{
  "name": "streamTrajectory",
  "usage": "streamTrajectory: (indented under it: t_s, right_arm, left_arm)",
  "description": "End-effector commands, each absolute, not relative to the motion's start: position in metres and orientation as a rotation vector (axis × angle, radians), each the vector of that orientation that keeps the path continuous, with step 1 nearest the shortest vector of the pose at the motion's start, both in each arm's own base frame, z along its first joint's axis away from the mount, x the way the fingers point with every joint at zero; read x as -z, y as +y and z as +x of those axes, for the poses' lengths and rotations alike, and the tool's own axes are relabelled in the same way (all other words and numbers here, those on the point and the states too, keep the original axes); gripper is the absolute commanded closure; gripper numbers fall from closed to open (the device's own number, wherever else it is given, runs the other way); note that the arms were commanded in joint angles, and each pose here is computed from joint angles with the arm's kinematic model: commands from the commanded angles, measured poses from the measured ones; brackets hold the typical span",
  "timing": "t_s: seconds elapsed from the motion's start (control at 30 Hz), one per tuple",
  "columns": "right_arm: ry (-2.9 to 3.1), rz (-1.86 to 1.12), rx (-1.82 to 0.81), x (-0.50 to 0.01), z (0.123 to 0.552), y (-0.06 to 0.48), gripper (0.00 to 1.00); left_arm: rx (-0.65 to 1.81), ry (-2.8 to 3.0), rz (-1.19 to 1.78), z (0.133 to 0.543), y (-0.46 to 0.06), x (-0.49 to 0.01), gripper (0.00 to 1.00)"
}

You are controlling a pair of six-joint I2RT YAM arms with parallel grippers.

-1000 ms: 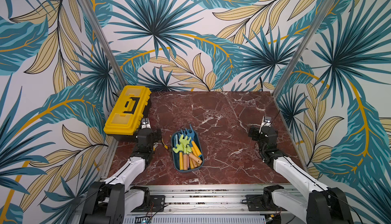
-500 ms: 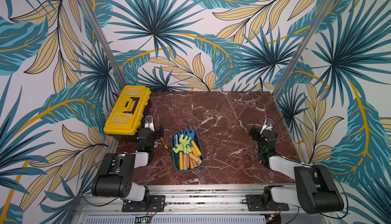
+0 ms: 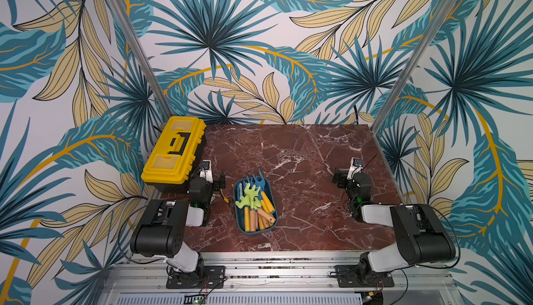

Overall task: Put the rake into the storage box
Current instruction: Reset both arms

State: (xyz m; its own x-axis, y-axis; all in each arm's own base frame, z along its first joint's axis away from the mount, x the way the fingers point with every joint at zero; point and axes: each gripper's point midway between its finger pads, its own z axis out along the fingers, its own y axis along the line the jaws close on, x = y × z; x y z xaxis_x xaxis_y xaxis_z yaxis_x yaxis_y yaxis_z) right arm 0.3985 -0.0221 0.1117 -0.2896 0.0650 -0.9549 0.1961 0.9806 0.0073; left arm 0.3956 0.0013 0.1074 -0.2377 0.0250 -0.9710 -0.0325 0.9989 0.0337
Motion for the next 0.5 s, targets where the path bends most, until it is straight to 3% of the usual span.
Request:
streamTrajectory:
  t_s: [0.0,0.47]
  right_arm:
    - [1.874,0.165,0.124,-0.1109,0.3981,-0.0196,0.01]
    - [1.875,0.163,0.121,-0.1108,0.3984,-0.019,0.01]
  left_arm:
    - [-0.055,1.773,0.005,0.4008,0.0022,-0.1185,0.0]
    - [-0.055,1.773,0.005,0.4007,0.0021,-0.1183,0.0]
